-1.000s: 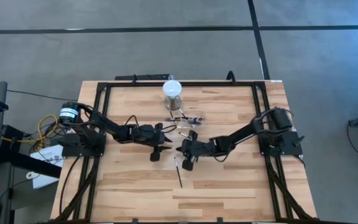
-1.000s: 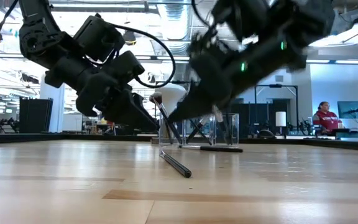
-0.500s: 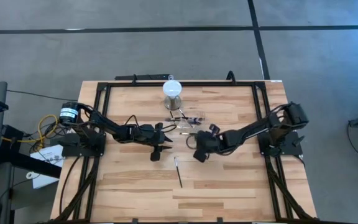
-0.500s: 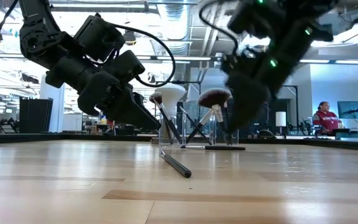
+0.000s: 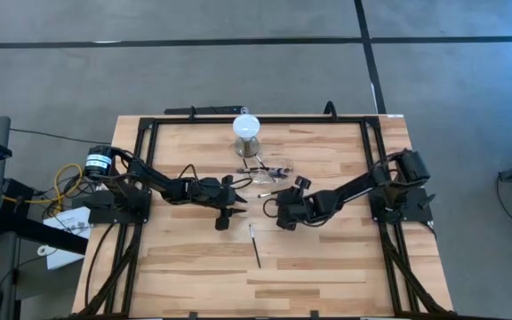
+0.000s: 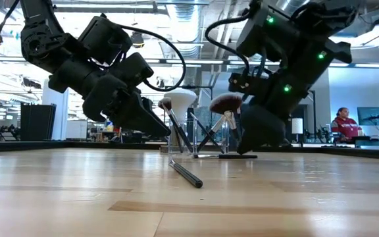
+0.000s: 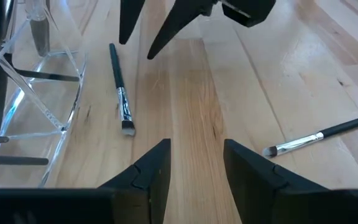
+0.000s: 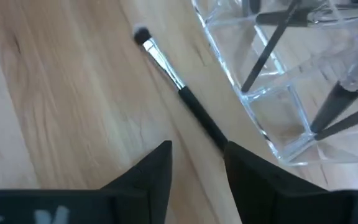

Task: Put items in baskets/containers
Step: Adjust the transparent organizer

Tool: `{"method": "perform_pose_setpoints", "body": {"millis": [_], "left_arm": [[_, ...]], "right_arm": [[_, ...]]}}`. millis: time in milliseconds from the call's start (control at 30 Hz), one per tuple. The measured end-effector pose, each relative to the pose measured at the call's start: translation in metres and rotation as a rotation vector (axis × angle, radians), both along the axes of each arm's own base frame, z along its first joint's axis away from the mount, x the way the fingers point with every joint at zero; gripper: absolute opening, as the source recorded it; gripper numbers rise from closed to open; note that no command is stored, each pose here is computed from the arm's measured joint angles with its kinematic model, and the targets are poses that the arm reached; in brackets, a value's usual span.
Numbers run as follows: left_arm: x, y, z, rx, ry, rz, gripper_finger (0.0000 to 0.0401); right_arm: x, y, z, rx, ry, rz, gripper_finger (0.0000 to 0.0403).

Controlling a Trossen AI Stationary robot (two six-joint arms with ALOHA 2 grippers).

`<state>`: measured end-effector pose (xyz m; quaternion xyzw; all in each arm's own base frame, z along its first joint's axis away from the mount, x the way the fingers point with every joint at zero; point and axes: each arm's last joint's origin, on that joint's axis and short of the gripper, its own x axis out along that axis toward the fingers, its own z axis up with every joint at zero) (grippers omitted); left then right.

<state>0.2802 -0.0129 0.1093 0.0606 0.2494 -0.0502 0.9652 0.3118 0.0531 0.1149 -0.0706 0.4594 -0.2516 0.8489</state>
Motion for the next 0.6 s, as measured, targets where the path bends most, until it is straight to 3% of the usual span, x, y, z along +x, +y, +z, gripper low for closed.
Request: {"method": "perform_pose_setpoints", "body": {"millis": [300, 500, 600], "left_arm": [[0.001, 0.0, 0.001, 0.0, -0.014, -0.001, 0.0144], [0.001, 0.0, 0.001, 0.003, -0.015, -0.002, 0.0144], [0.001, 0.0, 0.001, 0.003, -0.015, -0.002, 0.0144]], "right_arm": [[0.012, -0.033, -0.012, 0.064, 0.016, -0.023, 0.0134], [0.015, -0.044, -0.004, 0.062, 0.042, 0.101, 0.0132], [0.016, -0.052, -0.002, 0.111, 0.049, 0.18, 0.0134]]}}
